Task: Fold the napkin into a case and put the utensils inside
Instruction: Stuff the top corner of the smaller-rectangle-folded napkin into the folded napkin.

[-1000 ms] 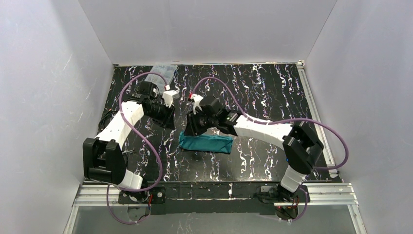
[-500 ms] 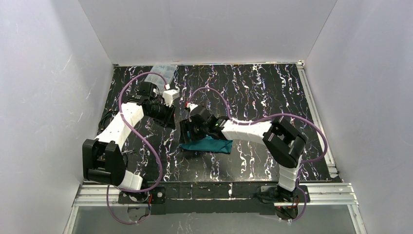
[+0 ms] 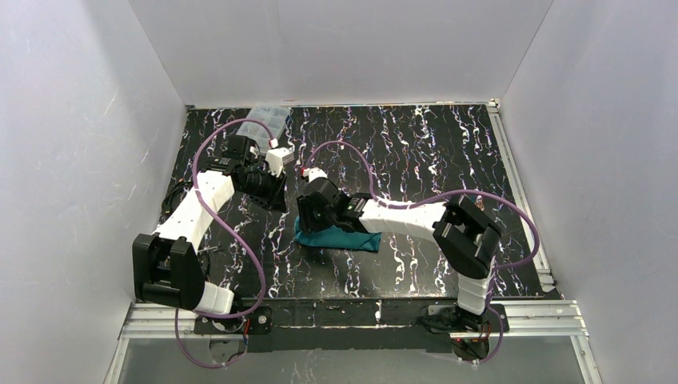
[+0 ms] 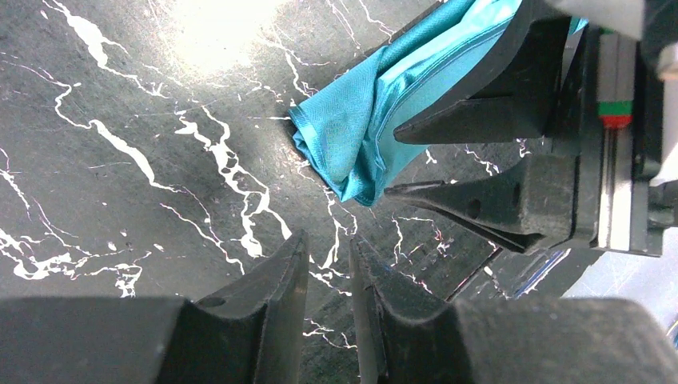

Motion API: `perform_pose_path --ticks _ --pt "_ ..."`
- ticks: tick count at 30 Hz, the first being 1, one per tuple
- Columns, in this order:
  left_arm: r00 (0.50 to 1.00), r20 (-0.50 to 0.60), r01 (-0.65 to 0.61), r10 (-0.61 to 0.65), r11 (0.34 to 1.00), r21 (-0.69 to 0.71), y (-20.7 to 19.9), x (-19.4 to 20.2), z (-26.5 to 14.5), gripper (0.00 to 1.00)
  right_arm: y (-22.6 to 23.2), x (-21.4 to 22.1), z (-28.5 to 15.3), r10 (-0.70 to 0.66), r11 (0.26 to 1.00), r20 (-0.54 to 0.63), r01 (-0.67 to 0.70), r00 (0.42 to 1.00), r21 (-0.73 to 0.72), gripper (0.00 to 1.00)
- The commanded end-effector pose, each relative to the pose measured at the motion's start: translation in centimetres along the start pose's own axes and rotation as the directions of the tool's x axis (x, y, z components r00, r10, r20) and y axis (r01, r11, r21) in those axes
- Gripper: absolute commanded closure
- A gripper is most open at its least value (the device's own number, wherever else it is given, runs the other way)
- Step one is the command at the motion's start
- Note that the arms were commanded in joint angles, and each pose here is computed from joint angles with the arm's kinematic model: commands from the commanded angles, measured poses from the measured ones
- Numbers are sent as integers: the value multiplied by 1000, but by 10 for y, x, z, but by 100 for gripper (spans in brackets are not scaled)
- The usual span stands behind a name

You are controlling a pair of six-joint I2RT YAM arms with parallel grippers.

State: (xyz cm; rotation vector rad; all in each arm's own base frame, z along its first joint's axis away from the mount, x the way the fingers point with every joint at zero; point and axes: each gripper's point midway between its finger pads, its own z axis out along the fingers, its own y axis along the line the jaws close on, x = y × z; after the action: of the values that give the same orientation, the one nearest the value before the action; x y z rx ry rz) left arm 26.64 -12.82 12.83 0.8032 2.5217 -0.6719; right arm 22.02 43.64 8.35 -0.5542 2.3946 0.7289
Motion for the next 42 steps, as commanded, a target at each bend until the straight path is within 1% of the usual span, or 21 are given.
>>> perform_pose_path --ticks 1,2,6,7,9,10,11,13,14,16,17,19,21,25,27,29,34,38,42 --pt "1000 2 -26 26 1000 14 -7 0 -8 76 12 -25 -2 0 1000 68 1 998 -16 56" --pt "1000 0 -29 29 999 13 -7 1 -8 75 11 -25 -1 -1 1000 70 2 998 -14 58" --pt "999 3 -41 41 999 24 -9 2 -8 76 10 -26 1 -1 1000 72 1 997 -8 77" --pt "999 3 -41 41 999 31 -10 3 -7 76 10 -25 1 0 1000 71 0 997 -6 79" --pt "999 6 -37 37 999 38 -12 2 -7 75 9 -25 1 1 1000 70 -1 998 -4 80" --pt "999 7 -35 35 999 40 -12 3 -6 75 8 -24 1 4 1000 68 -4 998 -2 79" --pt "999 8 -36 35 998 44 -12 3 -6 74 7 -24 -1 5 1000 68 -4 998 -2 73" --pt "999 4 -40 40 998 47 -13 4 -5 75 7 -24 -5 6 1000 70 -6 998 2 54" --pt "999 2 -42 42 998 47 -13 5 -5 75 6 -25 -7 7 1000 73 -7 997 7 48" --pt "999 -1 -42 42 998 46 -13 7 -4 74 1 -27 -13 9 999 84 -12 996 33 45" --pt "999 -3 -42 42 998 46 -12 7 -4 74 -2 -28 -17 11 999 92 -16 996 49 45" --pt "999 -6 -43 43 998 44 -12 8 -4 75 -6 -27 -23 27 997 104 -35 994 75 48" --pt "999 -4 -47 47 998 44 -12 8 -4 75 -5 -24 -25 53 996 110 -60 993 65 51" --pt "999 -2 -48 48 998 41 -11 6 -4 75 5 -2 -12 91 996 40 -92 995 15 53" --pt "999 2 -52 52 998 42 -11 4 -5 75 7 4 -7 93 996 16 -93 996 11 53" --pt "999 4 -55 54 998 44 -12 3 -6 75 11 2 -5 96 995 23 -95 995 -5 53" --pt "998 3 -66 66 997 40 -12 6 -7 75 16 -4 -2 95 995 37 -94 995 -26 48" --pt "997 -1 -71 71 997 41 -12 7 -6 76 15 -4 5 93 996 31 -93 995 -12 48" --pt "997 -4 -80 80 996 45 -12 9 -6 76 8 -2 11 88 996 15 -89 996 33 49"
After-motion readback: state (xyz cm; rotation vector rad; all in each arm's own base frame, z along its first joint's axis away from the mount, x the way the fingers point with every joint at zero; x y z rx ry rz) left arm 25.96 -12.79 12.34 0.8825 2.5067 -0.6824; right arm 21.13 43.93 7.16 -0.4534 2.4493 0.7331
